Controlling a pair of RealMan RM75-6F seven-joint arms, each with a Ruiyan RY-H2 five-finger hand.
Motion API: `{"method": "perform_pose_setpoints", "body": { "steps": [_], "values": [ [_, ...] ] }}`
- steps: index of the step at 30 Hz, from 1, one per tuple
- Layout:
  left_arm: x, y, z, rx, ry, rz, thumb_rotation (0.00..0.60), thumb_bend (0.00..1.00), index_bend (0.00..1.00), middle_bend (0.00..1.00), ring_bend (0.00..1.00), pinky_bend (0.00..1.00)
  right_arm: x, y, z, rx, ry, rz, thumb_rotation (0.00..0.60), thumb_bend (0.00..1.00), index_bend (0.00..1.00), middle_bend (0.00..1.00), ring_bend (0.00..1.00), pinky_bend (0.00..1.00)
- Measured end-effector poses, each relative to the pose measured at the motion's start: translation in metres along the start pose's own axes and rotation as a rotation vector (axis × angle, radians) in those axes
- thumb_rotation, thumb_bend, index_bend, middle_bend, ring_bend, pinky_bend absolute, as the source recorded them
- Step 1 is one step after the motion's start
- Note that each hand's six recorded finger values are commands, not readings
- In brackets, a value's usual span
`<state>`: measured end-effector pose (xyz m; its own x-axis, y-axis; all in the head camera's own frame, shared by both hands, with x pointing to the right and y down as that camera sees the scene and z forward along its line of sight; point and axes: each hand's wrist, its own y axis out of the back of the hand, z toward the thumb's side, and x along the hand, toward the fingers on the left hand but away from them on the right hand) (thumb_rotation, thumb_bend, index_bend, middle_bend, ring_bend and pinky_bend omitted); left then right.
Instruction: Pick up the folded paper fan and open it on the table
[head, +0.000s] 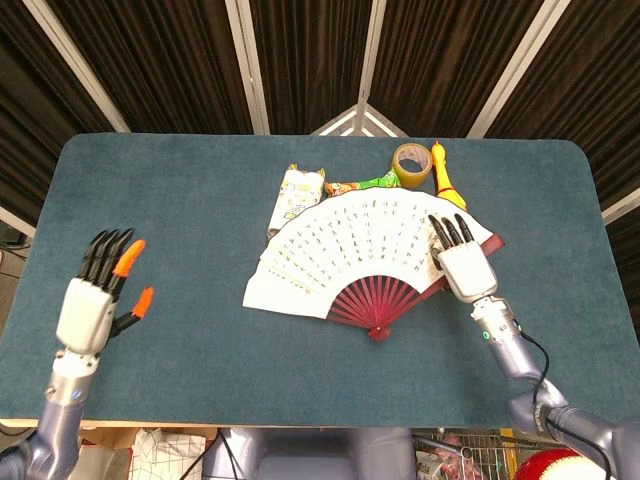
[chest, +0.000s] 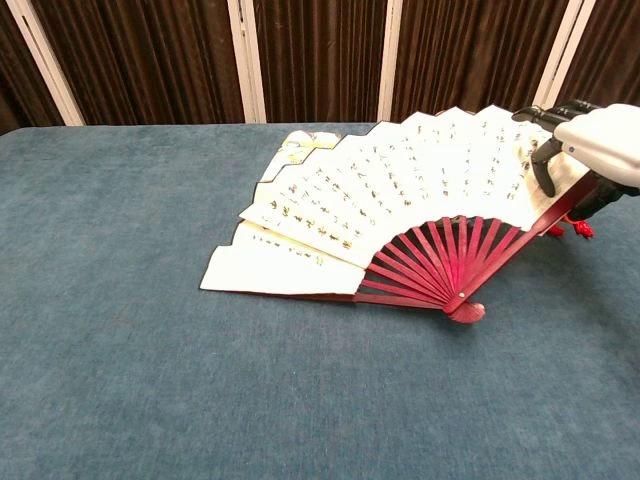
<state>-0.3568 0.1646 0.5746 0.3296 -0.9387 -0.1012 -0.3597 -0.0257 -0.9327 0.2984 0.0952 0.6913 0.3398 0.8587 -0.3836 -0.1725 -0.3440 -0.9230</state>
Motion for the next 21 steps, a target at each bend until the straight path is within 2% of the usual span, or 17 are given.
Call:
{"method": "perform_pose_setpoints", "body": {
  "steps": [4,7,11,16,21],
  "values": [
    [-0.023,0.016,-0.005,0.017,0.054,-0.005,0.6,0.56,0.05,0.0,0.0,0.0,0.004,0.01,0.008,-0.045,0.012,-0.012,0.6,0.25,0.0,0.0,0.11,0.02],
    [-0.03,0.017,-0.012,0.009,0.097,-0.018,0.6,0.56,0.05,0.0,0.0,0.0,0.006,0.021,0.016,-0.111,0.02,-0.018,0.6,0.24,0.0,0.0,0.12,0.02],
    [-0.037,0.01,-0.024,0.005,0.149,-0.052,0.6,0.56,0.05,0.0,0.0,0.0,0.008,0.038,0.024,-0.208,0.024,-0.015,0.6,0.24,0.0,0.0,0.12,0.02],
    [-0.039,-0.001,-0.037,0.017,0.2,-0.103,0.6,0.56,0.05,0.0,0.0,0.0,0.009,0.043,0.021,-0.192,0.022,0.017,0.6,0.24,0.0,0.0,0.12,0.02],
    [-0.038,-0.006,-0.041,0.011,0.223,-0.111,0.6,0.56,0.05,0.0,0.0,0.0,0.008,0.045,0.023,-0.229,0.013,0.041,0.6,0.24,0.0,0.0,0.13,0.02]
  ]
}}
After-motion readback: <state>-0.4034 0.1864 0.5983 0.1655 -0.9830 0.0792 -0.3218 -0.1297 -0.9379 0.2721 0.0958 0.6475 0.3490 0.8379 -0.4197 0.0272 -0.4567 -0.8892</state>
